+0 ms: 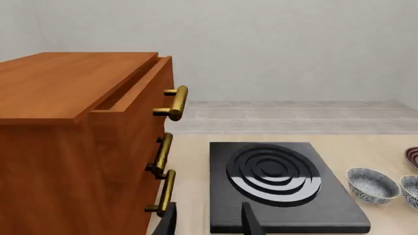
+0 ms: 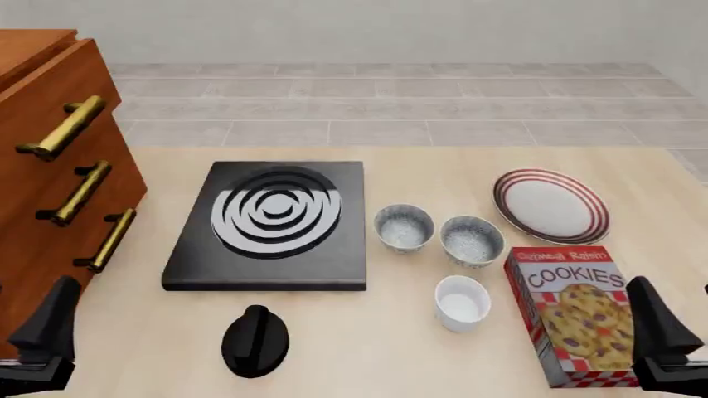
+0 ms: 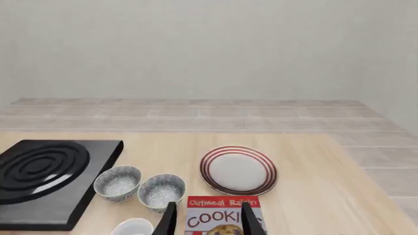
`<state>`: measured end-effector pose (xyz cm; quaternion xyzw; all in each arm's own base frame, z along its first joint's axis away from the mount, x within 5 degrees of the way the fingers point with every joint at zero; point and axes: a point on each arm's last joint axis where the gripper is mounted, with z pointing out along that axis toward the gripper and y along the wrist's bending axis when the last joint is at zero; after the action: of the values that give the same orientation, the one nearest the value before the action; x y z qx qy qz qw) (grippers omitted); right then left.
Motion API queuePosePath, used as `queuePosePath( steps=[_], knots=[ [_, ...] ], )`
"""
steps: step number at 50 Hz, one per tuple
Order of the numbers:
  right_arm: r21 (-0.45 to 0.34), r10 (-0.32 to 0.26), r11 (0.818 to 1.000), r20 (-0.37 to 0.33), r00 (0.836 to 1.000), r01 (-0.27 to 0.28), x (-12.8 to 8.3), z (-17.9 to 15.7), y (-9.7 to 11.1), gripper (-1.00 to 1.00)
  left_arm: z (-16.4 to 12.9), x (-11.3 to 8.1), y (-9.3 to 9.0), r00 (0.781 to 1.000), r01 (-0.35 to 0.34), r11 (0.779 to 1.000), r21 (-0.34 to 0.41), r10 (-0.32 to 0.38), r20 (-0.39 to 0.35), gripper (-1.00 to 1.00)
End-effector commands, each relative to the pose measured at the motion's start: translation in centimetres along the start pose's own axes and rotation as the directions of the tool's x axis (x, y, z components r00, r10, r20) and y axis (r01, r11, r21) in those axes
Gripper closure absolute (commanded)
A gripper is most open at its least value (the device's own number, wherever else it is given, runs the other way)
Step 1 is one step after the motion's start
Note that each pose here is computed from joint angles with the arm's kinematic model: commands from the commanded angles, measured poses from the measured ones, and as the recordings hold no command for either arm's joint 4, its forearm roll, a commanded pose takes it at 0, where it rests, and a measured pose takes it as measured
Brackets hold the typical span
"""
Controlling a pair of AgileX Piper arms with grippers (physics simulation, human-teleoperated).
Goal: Pick the akita bowl from table center and place it on the plate.
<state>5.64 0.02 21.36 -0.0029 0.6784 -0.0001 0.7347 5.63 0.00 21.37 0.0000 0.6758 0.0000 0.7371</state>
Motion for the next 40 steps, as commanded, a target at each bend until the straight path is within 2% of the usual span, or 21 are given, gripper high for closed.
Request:
queuePosePath(
  steps=[1, 12, 19, 23, 30, 33, 37, 40],
  knots=[
    [0.012, 0.011, 1.0, -0.003, 1.0, -0.011, 0.1, 0.0, -0.1, -1.0, 0.0, 0.0, 0.0, 1.0, 0.0, 1.0, 0.0, 0.0, -0.001, -1.0],
    [-0.001, -0.008, 1.0, 0.007, 1.0, 0.008, 0.0, 0.0, 0.0, -1.0, 0.0, 0.0, 0.0, 1.0, 0.0, 1.0, 0.0, 0.0, -0.001, -1.0],
    [0.012, -0.015, 1.0, 0.003, 1.0, 0.015, -1.8, -0.1, -0.1, -1.0, 0.1, 0.0, 0.0, 1.0, 0.0, 1.0, 0.0, 0.0, -0.001, -1.0],
    [0.049, 0.029, 0.998, 0.001, 1.0, -0.029, -2.4, 0.1, -0.3, -1.0, 0.1, 0.0, 0.0, 1.0, 0.0, 1.0, 0.0, 0.0, -0.001, -1.0],
    [0.039, 0.013, 0.999, 0.02, 1.0, -0.014, -4.4, 0.1, -0.2, -1.0, 0.1, 0.0, 0.0, 1.0, 0.0, 1.0, 0.0, 0.0, -0.001, -1.0],
    [0.03, -0.002, 1.0, 0.027, 1.0, 0.001, -6.1, -0.2, -0.2, -1.0, 0.1, -0.1, 0.0, 1.0, 0.0, 1.0, 0.0, 0.0, -0.001, -1.0],
    [0.017, -0.011, 1.0, 0.011, 1.0, 0.01, -7.7, 0.4, -0.1, -1.0, 0.1, -0.1, 0.0, 1.0, -0.001, 1.0, 0.0, 0.001, -0.001, -1.0],
    [-0.008, -0.025, 1.0, -0.014, 1.0, 0.025, -8.0, 1.2, 0.0, -1.0, 0.1, 0.0, 0.0, 1.0, 0.0, 1.0, 0.0, 0.0, -0.001, -1.0]
  ],
)
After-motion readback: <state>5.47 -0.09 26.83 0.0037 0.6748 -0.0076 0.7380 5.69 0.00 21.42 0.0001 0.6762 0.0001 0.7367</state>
